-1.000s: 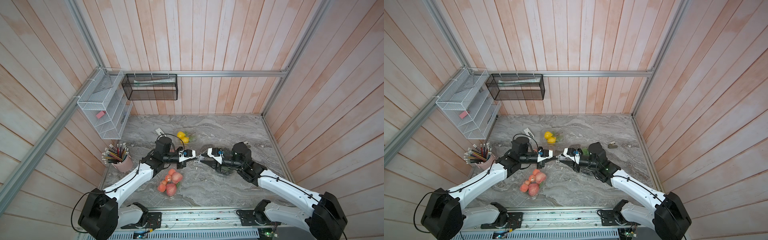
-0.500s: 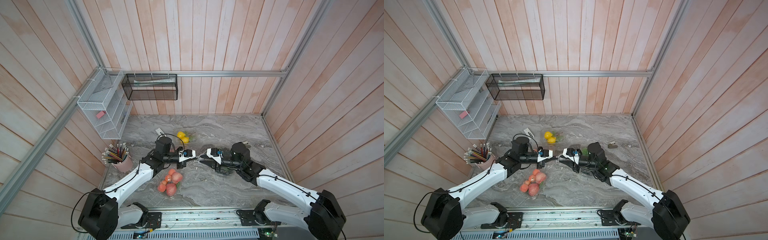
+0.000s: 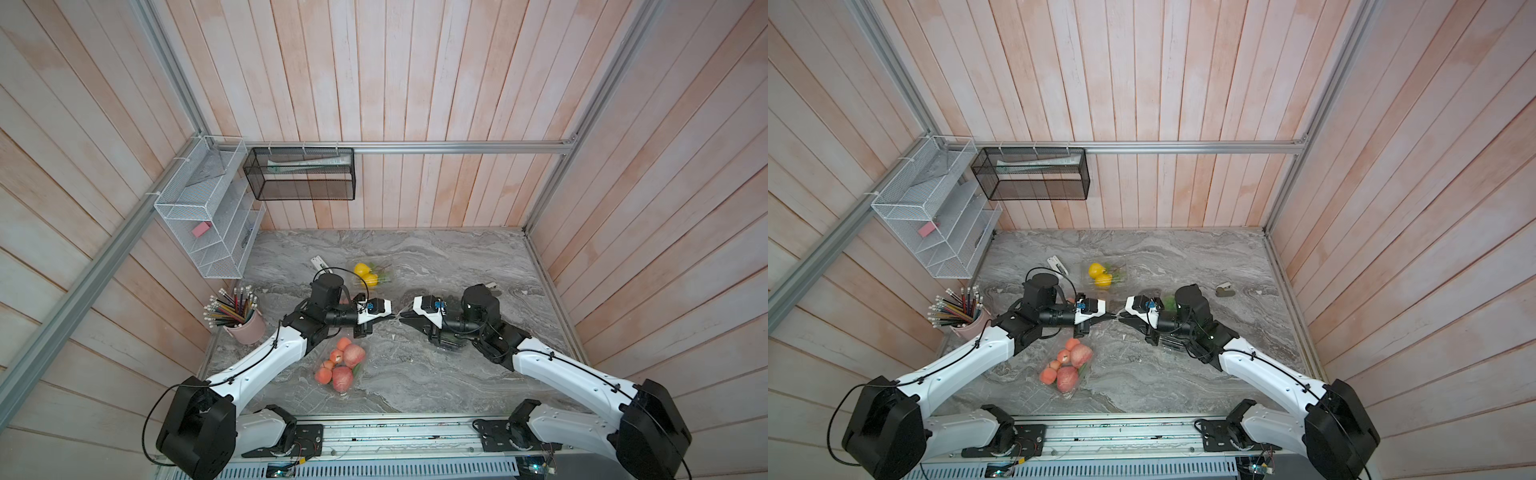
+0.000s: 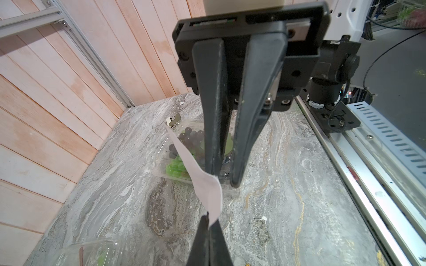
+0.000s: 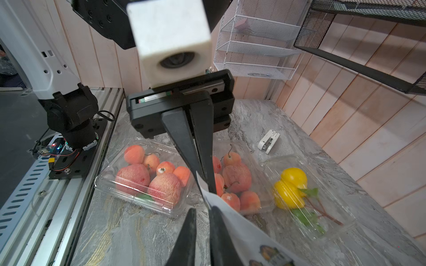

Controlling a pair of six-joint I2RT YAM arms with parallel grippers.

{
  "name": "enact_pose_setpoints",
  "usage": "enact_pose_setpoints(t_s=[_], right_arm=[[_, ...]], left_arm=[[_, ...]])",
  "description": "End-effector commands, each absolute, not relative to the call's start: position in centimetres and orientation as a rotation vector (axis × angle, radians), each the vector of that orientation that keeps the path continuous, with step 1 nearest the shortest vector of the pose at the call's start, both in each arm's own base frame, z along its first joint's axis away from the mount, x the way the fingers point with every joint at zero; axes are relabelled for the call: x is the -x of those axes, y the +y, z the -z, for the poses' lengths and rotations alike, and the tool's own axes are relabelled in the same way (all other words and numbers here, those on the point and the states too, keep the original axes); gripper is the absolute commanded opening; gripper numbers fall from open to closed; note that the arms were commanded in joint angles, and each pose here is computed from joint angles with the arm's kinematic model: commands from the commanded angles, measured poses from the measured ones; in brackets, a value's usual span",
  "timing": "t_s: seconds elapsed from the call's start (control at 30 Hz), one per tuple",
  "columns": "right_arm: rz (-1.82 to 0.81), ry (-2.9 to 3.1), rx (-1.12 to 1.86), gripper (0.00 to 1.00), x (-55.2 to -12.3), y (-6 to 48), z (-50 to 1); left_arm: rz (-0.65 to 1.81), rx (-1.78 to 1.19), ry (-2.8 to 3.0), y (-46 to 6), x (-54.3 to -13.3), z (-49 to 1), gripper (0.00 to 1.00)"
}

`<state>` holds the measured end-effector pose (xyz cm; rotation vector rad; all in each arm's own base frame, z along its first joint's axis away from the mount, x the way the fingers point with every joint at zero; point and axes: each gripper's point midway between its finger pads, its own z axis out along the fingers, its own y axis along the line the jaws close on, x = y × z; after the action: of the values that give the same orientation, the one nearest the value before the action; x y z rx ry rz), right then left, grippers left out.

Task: Label fruit boxes
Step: Tear off the label from the label sticker.

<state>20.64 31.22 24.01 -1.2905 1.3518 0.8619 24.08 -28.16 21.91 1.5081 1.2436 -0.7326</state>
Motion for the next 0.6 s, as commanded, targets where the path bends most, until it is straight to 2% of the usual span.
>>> enact_pose_setpoints(t_s=[0.0,0.4,0.57], right_arm=[[-0.894,1.312,1.303,0.13,-20.0,31.6,-25.1],[-0.886,1.328,1.302,0.13,-19.9,31.5,-24.8],[-0.814,1.342,1.237,0.19,-20.5,30.5,-25.2]], left_arm=[[0.746,-1.482,1.262,-28.3,-24.1,-22.0,0.00],[0.755,-1.461,1.283,-28.4,-24.5,-22.1,0.00],[0.755,-1.463,1.279,-28.4,-24.5,-22.1,0.00]])
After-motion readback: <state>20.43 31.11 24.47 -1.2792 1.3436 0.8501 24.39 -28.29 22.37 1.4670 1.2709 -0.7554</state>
